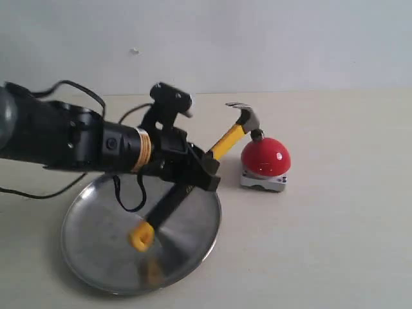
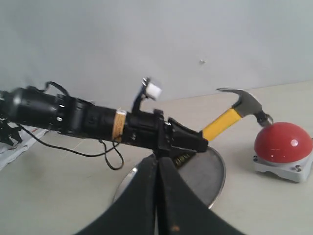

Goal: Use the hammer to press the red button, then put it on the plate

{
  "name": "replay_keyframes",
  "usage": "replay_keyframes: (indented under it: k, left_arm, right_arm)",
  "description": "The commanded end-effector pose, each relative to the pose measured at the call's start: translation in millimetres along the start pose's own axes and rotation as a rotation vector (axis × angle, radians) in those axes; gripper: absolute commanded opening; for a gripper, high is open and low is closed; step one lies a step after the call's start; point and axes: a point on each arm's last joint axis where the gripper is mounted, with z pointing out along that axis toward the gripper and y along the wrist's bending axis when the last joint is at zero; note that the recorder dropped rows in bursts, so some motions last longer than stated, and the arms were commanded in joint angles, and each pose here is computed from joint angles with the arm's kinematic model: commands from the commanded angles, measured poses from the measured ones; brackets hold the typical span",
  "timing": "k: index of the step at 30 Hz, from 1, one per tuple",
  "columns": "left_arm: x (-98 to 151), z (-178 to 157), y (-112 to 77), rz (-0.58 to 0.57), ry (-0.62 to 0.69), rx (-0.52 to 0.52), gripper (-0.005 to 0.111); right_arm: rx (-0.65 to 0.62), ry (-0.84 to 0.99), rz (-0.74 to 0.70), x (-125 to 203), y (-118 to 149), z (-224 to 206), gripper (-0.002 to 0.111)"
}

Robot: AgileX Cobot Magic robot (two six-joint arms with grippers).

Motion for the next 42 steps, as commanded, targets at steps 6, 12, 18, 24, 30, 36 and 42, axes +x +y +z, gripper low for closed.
replay_keyframes:
  k: [6,12,18,24,30,36,42]
  left_arm:
    - [-35,-22,-5.2,0.023,-0.129,0.031,0.0]
    - [-73,-73,-20.4,0.086,-0.28,0.023,0.0]
    - [-80,-104,-30.8,0.107,-0.341,0.024,0.0]
    - [-60,-129,-39.8,0.125,-0.336,0.017,0.0]
    - [-24,-145,-46.0,-0.06,-0.4,0.045,0.0]
    - [15,-152,-49.4,-0.22,-0.58,0.116,0.0]
    - [36,-156,-37.5,-0.329,-0.652,0.001,0.0]
  right_arm:
    - [0.0,-0.002,-0.003,1,0,0,0.0]
    - [0.0,-0.002,-0.003,1,0,0,0.0]
    - [0.0,-0.002,-0.003,1,0,0,0.0]
    - [0.0,-0.002,-0.003,1,0,0,0.0]
    - [0.0,-0.002,-0.003,1,0,0,0.0]
    - [0.0,-0.002,-0.003,1,0,0,0.0]
    - [0.0,-0.002,-0.003,1,0,0,0.0]
